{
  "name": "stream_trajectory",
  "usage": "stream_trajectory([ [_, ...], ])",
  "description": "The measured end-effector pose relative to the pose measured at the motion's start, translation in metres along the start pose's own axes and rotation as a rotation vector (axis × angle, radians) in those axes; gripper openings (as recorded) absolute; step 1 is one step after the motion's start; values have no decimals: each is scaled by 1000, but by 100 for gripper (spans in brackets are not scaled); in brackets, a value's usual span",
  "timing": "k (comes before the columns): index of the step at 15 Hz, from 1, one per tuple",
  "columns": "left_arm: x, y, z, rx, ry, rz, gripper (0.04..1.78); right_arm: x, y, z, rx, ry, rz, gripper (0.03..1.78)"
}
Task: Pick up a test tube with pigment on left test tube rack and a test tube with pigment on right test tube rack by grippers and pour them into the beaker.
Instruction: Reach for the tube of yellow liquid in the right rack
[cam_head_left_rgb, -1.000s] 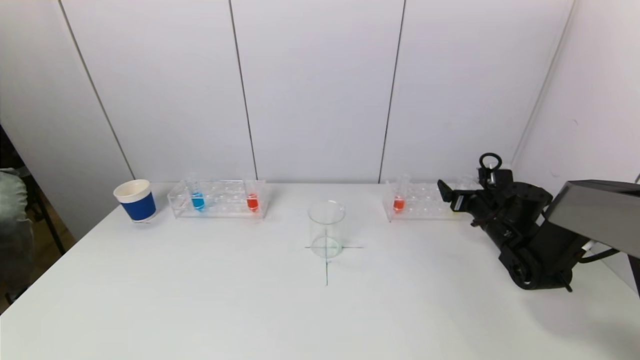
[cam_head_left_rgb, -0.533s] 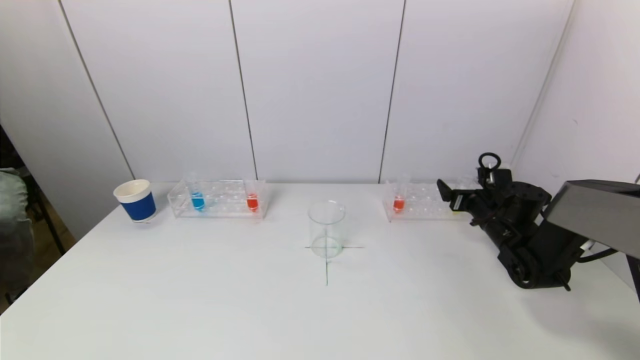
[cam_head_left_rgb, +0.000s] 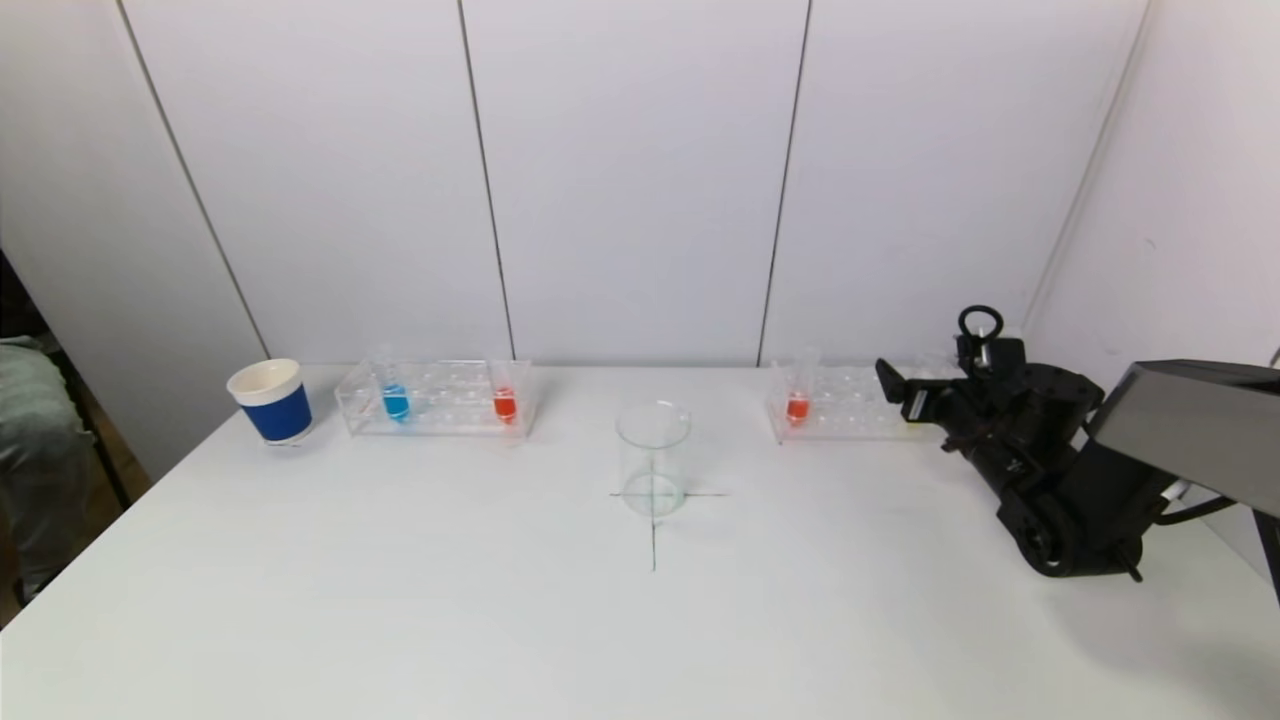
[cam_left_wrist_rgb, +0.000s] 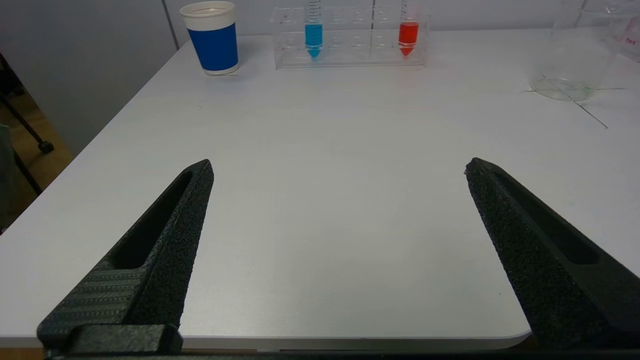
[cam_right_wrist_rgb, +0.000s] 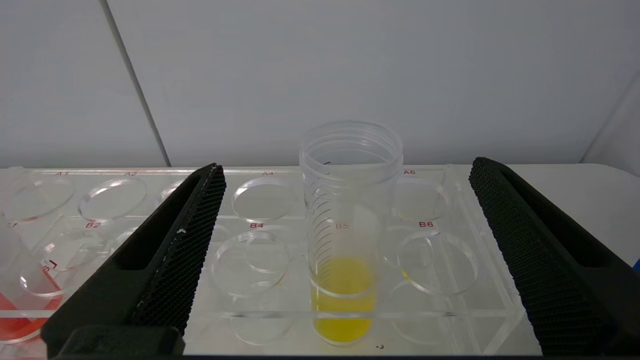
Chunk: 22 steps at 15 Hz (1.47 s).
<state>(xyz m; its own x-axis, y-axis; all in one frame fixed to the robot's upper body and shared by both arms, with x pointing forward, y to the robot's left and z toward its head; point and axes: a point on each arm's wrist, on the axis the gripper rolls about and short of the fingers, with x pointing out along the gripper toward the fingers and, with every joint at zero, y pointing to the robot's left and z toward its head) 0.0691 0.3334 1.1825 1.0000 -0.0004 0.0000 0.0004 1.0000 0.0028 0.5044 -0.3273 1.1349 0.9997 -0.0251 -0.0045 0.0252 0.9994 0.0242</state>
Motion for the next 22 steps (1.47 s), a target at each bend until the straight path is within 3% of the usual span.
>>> stream_trajectory([
  [8, 0, 0, 0, 0, 0, 0, 176, 1, -1, -2, 0, 0, -3, 177],
  [10, 0, 0, 0, 0, 0, 0, 176, 1, 0, -3, -5, -4, -1, 171],
  [13, 0, 0, 0, 0, 0, 0, 176, 2, 0, -3, -7, -3, -1, 141],
  [18, 0, 0, 0, 0, 0, 0, 176, 2, 1, -5, -8, 2, 2, 55],
  [22, 0, 0, 0, 0, 0, 0, 176, 2, 1, -5, -8, 3, 2, 48],
])
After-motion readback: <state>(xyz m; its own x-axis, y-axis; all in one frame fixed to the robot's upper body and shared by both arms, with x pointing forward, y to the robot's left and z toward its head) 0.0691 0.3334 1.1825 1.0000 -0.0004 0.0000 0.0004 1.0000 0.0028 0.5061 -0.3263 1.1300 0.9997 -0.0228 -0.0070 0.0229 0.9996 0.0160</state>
